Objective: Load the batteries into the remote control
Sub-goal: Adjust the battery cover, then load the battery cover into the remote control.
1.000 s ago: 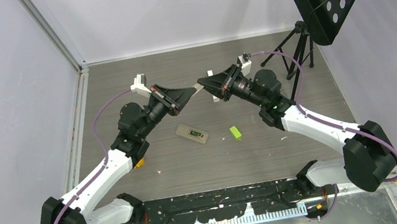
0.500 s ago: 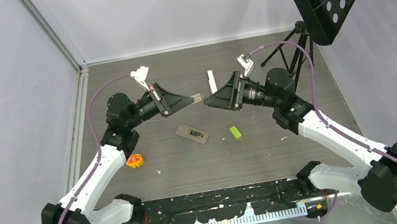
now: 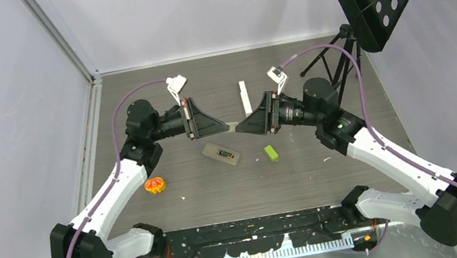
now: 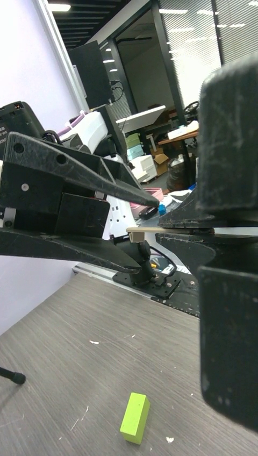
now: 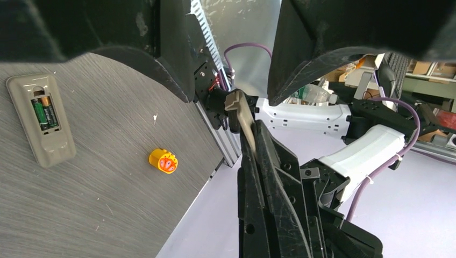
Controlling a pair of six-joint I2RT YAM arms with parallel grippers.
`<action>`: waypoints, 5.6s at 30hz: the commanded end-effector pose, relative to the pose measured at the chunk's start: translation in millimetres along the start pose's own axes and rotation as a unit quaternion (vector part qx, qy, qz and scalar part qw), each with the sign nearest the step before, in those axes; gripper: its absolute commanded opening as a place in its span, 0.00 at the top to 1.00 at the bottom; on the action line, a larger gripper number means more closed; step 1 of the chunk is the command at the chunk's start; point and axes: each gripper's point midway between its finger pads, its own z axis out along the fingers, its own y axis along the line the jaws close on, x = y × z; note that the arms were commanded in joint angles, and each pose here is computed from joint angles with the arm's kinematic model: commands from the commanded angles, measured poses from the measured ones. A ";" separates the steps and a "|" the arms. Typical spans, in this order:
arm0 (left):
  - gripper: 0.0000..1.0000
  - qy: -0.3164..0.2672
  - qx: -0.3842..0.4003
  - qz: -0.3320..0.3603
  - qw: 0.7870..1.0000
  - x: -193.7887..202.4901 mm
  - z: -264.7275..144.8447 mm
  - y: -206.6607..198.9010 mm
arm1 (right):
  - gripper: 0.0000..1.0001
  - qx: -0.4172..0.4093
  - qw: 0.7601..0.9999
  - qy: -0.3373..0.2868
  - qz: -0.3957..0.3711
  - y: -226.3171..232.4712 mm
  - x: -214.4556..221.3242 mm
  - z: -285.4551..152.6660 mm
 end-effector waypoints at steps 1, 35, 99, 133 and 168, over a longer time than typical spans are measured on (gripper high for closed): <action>1.00 0.013 0.029 0.038 0.999 1.5 -4.0 -18.3 | 0.45 -0.033 0.999 -0.007 -0.026 23.0 -10.7 7.2; 1.00 0.016 0.011 0.049 0.999 7.5 -8.5 -16.7 | 0.61 -0.087 0.996 -0.023 0.006 35.4 -6.1 15.8; 0.34 -0.145 -0.441 -0.104 0.879 42.4 -120.8 263.3 | 1.00 0.273 0.931 -0.037 0.237 -188.6 86.2 98.1; 0.47 -0.093 -0.436 -0.143 0.883 52.1 -105.9 305.8 | 1.00 0.305 0.916 -0.056 0.256 -217.5 107.2 89.4; 0.44 -0.074 -0.431 -0.149 0.887 50.4 -101.0 308.9 | 0.57 0.319 0.912 -0.030 0.256 -216.1 110.8 87.2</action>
